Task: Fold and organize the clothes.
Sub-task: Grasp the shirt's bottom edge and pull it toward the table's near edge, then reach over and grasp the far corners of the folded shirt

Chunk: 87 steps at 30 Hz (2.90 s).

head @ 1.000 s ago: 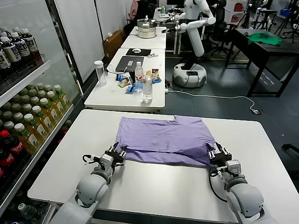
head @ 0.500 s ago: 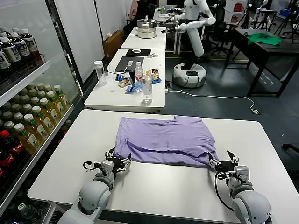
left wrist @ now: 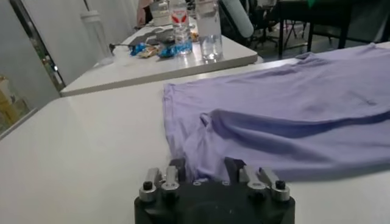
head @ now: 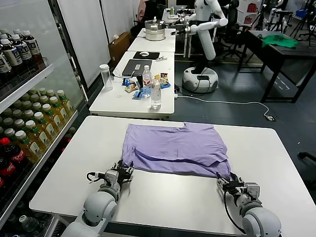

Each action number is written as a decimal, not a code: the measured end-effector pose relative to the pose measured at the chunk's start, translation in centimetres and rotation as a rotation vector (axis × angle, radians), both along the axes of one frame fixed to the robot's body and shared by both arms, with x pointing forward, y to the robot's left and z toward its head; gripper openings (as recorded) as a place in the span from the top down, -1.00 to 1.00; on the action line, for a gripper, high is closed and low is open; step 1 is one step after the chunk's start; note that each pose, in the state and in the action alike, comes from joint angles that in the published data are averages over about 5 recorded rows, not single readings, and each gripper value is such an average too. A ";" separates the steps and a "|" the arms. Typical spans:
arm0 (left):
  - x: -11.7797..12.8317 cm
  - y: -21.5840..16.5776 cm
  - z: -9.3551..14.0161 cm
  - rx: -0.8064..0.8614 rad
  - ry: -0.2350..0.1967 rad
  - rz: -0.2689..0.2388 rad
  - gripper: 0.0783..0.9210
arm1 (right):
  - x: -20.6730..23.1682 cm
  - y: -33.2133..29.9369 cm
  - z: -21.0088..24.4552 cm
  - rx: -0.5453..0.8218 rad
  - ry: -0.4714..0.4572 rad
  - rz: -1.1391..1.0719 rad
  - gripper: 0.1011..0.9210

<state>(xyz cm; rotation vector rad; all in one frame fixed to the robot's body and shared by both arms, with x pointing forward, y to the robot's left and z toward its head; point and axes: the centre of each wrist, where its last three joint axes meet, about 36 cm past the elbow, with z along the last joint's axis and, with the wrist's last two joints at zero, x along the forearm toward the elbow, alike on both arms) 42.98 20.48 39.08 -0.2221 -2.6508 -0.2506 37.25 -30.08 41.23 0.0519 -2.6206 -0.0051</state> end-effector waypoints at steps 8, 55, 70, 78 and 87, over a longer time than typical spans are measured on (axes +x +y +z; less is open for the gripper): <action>0.0 0.7 -0.1 -0.028 0.007 -0.004 0.87 | -0.3 -0.5 0.4 -0.003 0.001 0.002 0.81; -15.2 2.2 6.3 -0.033 0.023 -0.044 0.16 | -13.8 0.8 7.5 -0.169 -0.035 0.016 0.02; -5.7 2.5 4.8 -0.054 -0.034 -0.018 -0.74 | 0.2 0.2 5.4 -0.083 -0.137 0.023 -0.76; 1.3 1.7 4.1 -0.033 -0.050 -0.006 -0.77 | 8.4 0.7 4.6 -0.044 -0.130 0.029 -0.76; 7.0 1.3 3.3 0.002 -0.026 0.009 -0.77 | 15.3 1.2 3.6 -0.029 -0.086 0.021 -0.76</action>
